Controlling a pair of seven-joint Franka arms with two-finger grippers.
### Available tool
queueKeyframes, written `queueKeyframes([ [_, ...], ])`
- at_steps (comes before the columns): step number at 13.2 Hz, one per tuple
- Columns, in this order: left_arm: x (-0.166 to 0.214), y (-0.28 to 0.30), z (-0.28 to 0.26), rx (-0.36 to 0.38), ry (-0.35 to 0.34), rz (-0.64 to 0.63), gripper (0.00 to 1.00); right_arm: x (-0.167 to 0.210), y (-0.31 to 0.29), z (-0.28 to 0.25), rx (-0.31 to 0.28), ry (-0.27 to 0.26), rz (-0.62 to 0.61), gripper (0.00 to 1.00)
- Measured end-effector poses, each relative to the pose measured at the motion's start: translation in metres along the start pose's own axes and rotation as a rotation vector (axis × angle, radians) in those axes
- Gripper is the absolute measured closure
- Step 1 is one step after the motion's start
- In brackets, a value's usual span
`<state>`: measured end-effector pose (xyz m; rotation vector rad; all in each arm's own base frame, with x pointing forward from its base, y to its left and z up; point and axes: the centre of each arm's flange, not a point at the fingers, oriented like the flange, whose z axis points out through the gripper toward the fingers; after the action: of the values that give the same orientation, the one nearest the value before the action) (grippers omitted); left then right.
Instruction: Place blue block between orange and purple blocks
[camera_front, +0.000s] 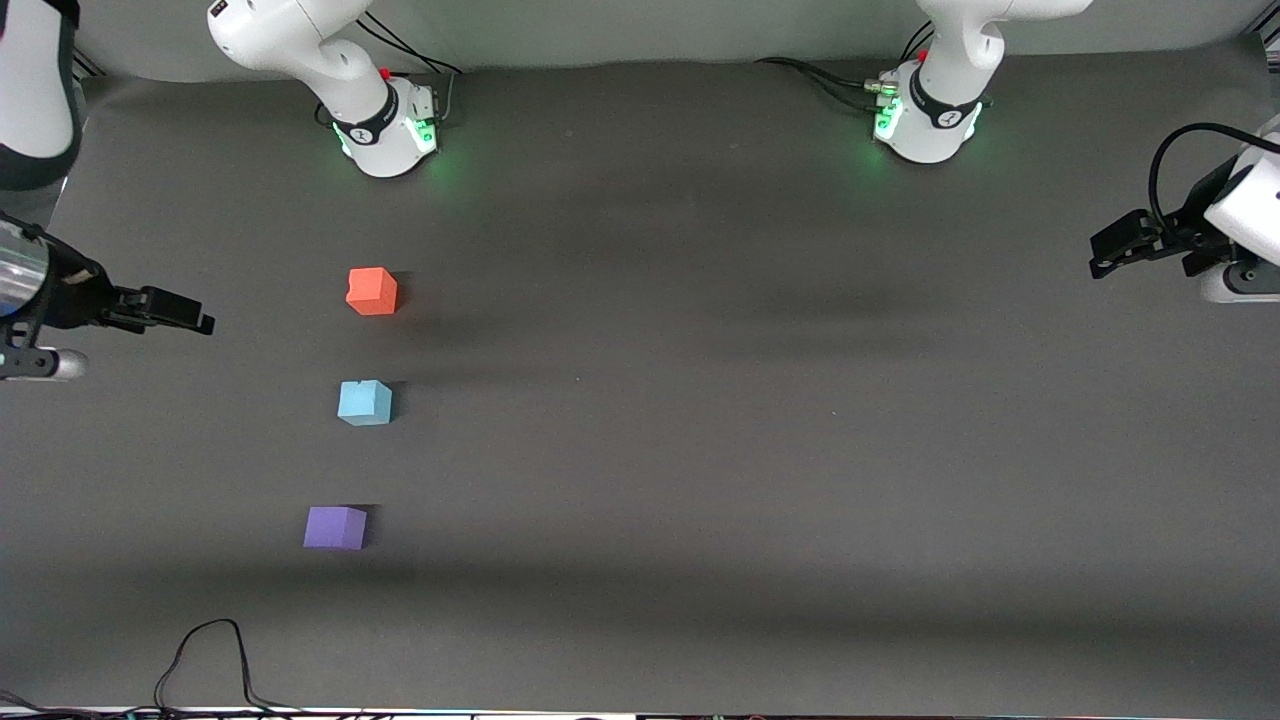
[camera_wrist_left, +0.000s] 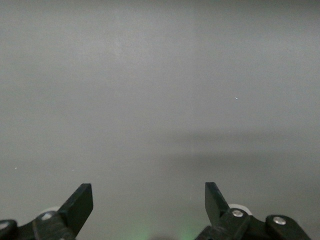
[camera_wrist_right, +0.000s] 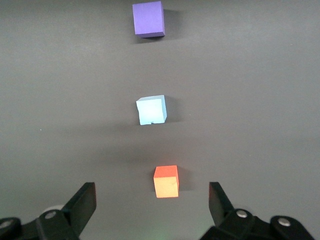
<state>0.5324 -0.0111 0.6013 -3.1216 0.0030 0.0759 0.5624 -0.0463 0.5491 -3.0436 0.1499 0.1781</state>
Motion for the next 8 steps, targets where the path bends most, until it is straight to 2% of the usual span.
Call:
queueKeyframes([
  [3, 0.0, 0.0, 0.0, 0.0, 0.0, 0.001, 0.0, -0.006, 0.011, -0.014, 0.001, 0.009, 0.01, 0.0],
  [5, 0.0, 0.003, 0.0, -0.001, 0.001, 0.006, 0.0, -0.015, 0.023, -0.023, 0.019, -0.004, 0.025, 0.0],
  [8, -0.001, 0.018, -0.013, -0.017, 0.03, 0.03, 0.0, -0.024, 0.028, -0.032, 0.03, -0.001, 0.033, 0.0],
])
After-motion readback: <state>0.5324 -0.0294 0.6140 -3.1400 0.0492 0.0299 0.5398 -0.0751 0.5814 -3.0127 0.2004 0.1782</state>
